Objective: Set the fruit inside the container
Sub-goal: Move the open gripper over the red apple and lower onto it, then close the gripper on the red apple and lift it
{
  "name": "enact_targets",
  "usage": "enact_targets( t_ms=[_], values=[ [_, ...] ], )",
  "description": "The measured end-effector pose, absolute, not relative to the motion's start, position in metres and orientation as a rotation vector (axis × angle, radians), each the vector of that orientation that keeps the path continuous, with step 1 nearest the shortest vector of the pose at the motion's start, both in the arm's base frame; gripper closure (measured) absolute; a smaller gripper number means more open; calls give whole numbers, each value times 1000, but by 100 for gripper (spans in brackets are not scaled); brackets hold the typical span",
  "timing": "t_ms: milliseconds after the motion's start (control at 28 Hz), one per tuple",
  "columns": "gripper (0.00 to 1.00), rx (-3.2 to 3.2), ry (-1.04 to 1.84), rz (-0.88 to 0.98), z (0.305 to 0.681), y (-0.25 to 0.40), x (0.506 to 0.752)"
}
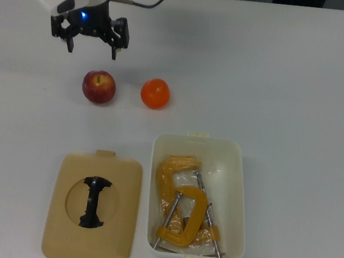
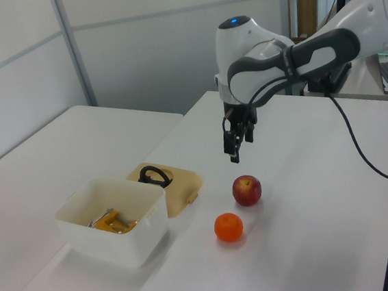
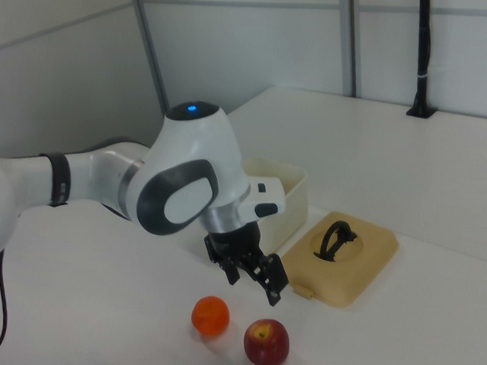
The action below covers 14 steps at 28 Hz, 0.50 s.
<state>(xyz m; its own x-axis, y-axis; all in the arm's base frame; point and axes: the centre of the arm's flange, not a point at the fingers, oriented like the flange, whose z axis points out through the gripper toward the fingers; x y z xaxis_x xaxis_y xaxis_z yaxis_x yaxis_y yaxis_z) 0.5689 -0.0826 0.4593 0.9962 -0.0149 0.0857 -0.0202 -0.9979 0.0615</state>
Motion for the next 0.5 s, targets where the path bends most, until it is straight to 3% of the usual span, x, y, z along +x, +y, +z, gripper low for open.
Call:
enact_targets(
  t_ms=[500],
  values=[
    [0, 3081, -21, 15, 376, -87, 589]
  ],
)
